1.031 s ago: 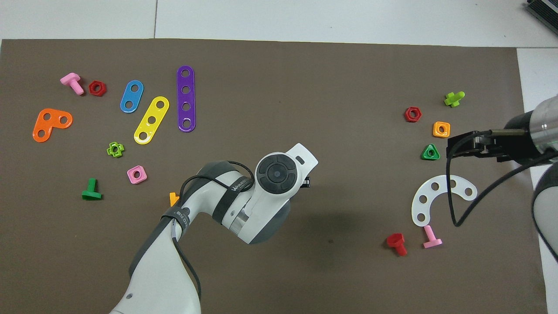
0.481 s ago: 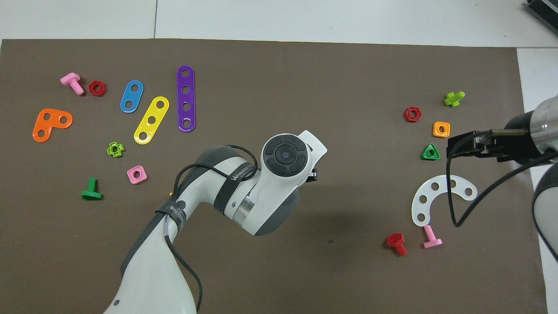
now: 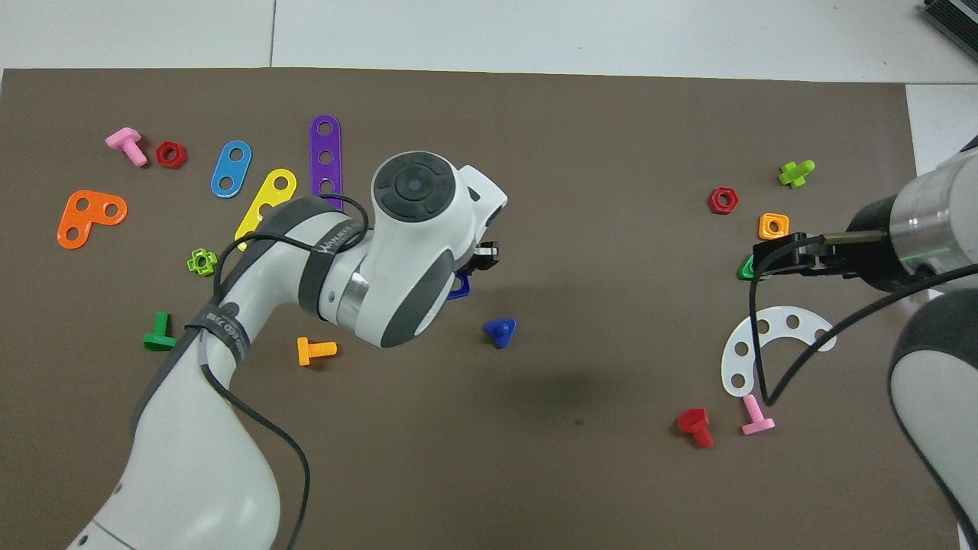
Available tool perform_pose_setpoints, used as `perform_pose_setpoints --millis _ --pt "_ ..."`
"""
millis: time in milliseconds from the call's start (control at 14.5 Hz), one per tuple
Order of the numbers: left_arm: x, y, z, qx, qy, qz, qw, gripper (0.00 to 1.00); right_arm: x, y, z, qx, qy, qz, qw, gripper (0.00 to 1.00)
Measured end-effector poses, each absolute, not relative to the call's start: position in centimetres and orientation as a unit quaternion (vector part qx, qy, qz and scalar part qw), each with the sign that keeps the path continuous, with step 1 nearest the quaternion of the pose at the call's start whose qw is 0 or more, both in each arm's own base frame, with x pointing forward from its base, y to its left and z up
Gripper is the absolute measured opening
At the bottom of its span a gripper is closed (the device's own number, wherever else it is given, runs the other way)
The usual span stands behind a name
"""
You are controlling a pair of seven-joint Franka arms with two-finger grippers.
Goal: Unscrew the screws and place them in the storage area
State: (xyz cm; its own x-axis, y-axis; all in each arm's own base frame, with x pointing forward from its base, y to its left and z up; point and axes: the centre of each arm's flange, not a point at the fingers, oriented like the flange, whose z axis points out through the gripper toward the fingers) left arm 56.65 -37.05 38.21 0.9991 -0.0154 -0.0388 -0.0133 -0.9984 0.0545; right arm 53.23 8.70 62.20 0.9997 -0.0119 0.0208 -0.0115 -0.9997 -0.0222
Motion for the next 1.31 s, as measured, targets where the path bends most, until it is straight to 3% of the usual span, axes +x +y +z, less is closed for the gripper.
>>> perform_pose_setpoints --millis 206,481,894,962,1238,1306 --pt "60.1 -30.3 37.2 0.999 -0.021 -0.031 0.023 0.46 53.1 11.7 60.6 -1.0 -0.006 -0.017 0.013 1.0" --pt "61.9 -21.5 33.7 0.995 -0.073 -0.065 0.019 0.46 52.1 16.8 56.5 -0.999 -0.016 -0.036 0.02 0.97" --pt "59.9 -17.0 29.4 0.994 -0.087 -0.058 0.022 0.46 51.2 20.0 50.7 -0.999 -0.021 -0.036 0.022 0.95" --pt "59.4 -16.7 28.9 0.995 -0.085 -0.046 0.023 0.52 51.3 20.7 49.3 -0.999 -0.026 -0.037 0.022 0.95" --pt "59.0 -14.4 29.9 0.997 -0.068 -0.032 0.025 0.94 51.1 26.9 43.1 -0.998 -0.026 -0.043 0.027 0.92" --pt "59.5 -12.9 31.1 0.998 -0.056 -0.031 0.027 1.0 50.9 28.8 41.5 -0.998 -0.025 -0.046 0.029 0.92"
